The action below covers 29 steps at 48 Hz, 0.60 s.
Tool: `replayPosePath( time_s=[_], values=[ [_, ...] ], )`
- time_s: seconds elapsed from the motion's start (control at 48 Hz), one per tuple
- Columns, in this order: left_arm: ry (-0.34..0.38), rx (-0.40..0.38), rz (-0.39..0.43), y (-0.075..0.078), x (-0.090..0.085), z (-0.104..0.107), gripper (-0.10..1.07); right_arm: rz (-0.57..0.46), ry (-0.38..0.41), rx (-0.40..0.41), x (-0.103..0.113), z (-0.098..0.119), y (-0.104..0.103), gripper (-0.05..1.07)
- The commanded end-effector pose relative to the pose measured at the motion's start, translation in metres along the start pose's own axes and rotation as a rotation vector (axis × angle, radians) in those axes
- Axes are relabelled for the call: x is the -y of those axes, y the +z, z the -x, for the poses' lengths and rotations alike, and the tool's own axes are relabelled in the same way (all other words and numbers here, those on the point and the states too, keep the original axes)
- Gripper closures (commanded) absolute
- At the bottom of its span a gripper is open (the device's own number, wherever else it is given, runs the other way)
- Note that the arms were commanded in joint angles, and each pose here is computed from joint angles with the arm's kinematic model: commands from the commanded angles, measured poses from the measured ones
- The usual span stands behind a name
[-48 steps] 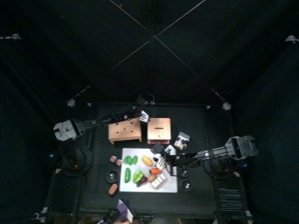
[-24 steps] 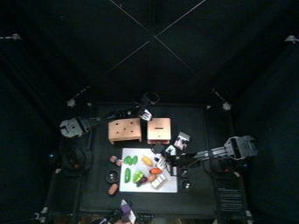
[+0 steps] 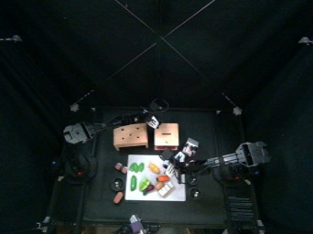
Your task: Grab drawer handle
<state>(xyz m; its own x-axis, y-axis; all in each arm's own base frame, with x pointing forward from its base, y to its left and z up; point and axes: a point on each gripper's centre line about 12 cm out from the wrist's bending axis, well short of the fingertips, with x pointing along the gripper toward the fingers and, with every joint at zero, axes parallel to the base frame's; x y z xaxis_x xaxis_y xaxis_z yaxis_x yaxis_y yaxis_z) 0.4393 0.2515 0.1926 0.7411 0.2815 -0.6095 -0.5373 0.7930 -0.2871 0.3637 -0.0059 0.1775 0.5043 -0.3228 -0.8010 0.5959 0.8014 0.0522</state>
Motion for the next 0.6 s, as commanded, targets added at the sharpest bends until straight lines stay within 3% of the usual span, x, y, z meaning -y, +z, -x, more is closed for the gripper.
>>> replayPosePath(
  time_s=[0.0,0.354,0.583],
  values=[
    [-0.012,0.044,-0.051,0.015,0.013,0.007,0.30,-0.023,0.024,0.031,0.001,0.013,0.009,0.17],
    [-0.008,0.046,-0.035,0.015,0.010,0.005,0.30,-0.019,-0.020,0.082,0.016,0.012,0.028,0.17],
    [-0.017,0.029,-0.040,0.011,0.013,0.004,0.30,-0.035,-0.047,0.036,0.020,0.000,0.019,0.17]
  ],
)
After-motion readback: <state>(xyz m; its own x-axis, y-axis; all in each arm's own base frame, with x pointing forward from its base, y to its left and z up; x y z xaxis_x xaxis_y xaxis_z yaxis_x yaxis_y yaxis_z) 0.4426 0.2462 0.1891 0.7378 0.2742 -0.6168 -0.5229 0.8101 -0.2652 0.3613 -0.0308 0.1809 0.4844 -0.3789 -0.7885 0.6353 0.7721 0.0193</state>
